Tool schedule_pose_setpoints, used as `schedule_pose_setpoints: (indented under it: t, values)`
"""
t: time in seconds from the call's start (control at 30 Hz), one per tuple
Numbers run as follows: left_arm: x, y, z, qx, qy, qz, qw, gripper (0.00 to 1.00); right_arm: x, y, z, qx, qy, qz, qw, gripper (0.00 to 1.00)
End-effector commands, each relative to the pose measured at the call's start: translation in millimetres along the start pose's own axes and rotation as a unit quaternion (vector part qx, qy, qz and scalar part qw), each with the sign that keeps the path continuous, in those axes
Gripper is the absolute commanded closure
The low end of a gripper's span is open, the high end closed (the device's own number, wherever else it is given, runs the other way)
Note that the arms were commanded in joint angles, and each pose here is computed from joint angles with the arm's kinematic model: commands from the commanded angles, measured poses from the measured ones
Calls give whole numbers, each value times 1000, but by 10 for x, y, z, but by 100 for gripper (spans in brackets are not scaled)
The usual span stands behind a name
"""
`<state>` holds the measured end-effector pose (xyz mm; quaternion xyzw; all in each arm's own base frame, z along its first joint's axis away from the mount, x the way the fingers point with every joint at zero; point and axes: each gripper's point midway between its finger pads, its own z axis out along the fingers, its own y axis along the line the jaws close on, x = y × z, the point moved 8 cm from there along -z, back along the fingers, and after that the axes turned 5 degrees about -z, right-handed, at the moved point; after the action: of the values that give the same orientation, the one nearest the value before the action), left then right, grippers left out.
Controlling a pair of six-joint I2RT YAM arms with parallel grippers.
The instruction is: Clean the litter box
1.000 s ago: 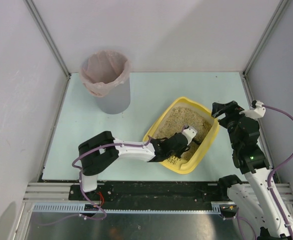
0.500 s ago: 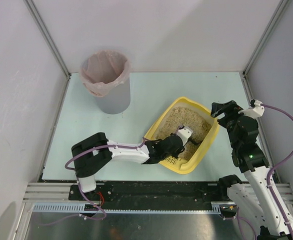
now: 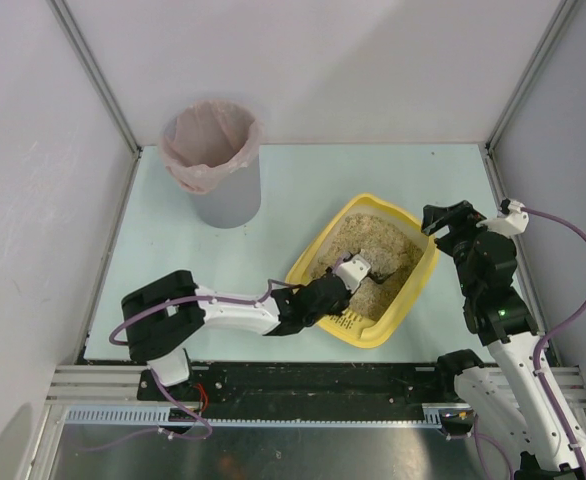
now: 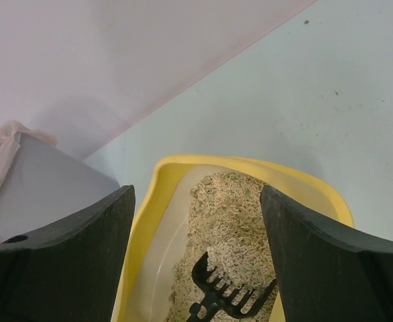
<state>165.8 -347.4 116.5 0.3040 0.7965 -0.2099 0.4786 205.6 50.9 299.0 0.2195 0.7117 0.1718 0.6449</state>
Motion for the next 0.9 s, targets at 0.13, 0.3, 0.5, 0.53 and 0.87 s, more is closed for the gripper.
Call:
schedule_pose_setpoints:
  t: [0.13, 0.3, 0.5, 0.53, 0.87]
  values:
    - [-370, 76, -238, 16, -101, 18, 995, 100, -72, 32, -15, -7, -18, 0, 1000, 20]
    - [-421, 125, -429, 35, -132, 28, 990, 100, -77, 29, -22, -6, -20, 1, 1000, 20]
    - [-429, 190, -607, 45, -156, 34, 986, 100, -87, 19, -41, -4, -23, -2, 1000, 20]
    - [-428, 187, -636, 54, -161, 34, 985, 100, -97, 17, -52, -4, -25, -3, 1000, 20]
    - [-370, 296, -821, 50, -205, 58, 976, 100, -98, 17, -41, -3, -26, -3, 1000, 20]
